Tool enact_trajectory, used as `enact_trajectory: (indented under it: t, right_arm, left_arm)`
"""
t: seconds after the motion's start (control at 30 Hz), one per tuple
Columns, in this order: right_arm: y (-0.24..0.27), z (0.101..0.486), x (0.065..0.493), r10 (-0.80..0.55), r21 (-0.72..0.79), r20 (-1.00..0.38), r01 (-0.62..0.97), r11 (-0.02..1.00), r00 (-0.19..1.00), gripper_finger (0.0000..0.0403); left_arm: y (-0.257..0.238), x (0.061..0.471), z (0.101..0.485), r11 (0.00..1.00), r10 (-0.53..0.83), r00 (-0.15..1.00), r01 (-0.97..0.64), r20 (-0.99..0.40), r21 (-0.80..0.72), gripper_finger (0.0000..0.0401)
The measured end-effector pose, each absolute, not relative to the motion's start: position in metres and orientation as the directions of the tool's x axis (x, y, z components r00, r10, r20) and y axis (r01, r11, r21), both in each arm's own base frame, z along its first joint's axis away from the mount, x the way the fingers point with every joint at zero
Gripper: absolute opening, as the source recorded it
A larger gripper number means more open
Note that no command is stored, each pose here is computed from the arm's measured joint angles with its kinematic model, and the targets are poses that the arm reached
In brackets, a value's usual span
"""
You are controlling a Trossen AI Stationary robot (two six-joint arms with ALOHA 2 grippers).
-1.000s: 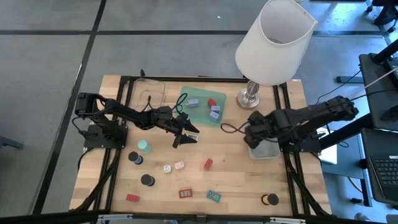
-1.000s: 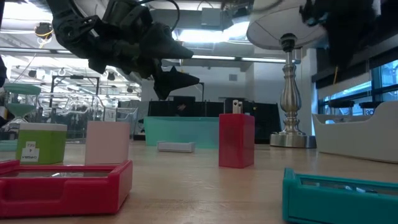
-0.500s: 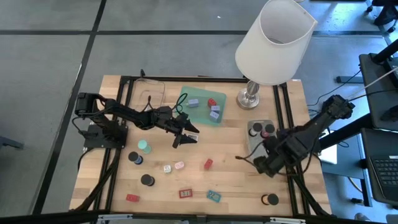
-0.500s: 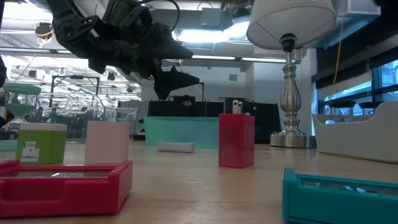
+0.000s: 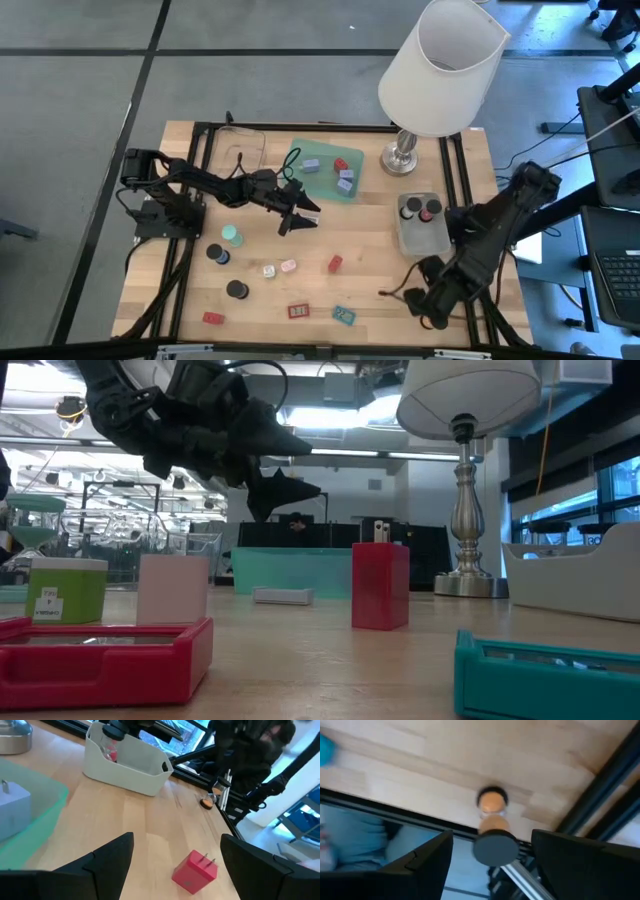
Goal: Pick & Place Office items
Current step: Put the yellow hourglass into the gray bin
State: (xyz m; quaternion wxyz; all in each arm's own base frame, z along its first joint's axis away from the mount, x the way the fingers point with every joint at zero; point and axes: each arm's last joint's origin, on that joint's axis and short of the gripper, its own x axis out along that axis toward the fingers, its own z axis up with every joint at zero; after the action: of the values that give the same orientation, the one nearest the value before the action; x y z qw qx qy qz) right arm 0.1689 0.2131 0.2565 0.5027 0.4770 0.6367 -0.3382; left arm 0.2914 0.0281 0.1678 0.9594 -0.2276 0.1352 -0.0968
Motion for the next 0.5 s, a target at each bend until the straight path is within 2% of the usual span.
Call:
enact_trajectory:
  t: [0.1, 0.23, 0.4, 0.5]
  right_arm:
    - [0.227, 0.245, 0.169, 0.279, 0.026, -0.957, 0.941, 0.337, -0.074, 0.0272]
    - [0.241, 0.232, 0.171, 0.251, 0.064, -0.968, 0.937, 0.342, -0.025, 0.0272]
    - [0.248, 0.220, 0.170, 0.209, 0.028, -0.976, 0.933, 0.359, -0.051, 0.0272]
    - [0.248, 0.221, 0.170, 0.199, 0.054, -0.980, 0.932, 0.358, -0.019, 0.0272]
  left_arm:
    - [0.026, 0.292, 0.168, 0.876, -0.254, 0.943, 0.129, -0.215, -0.465, 0.0294]
    - [0.023, 0.292, 0.168, 0.862, -0.261, 0.942, 0.129, -0.211, -0.490, 0.0294]
    - [0.019, 0.293, 0.170, 0.845, -0.268, 0.944, 0.135, -0.192, -0.518, 0.0294]
    - [0.016, 0.293, 0.171, 0.842, -0.275, 0.943, 0.142, -0.188, -0.520, 0.0294]
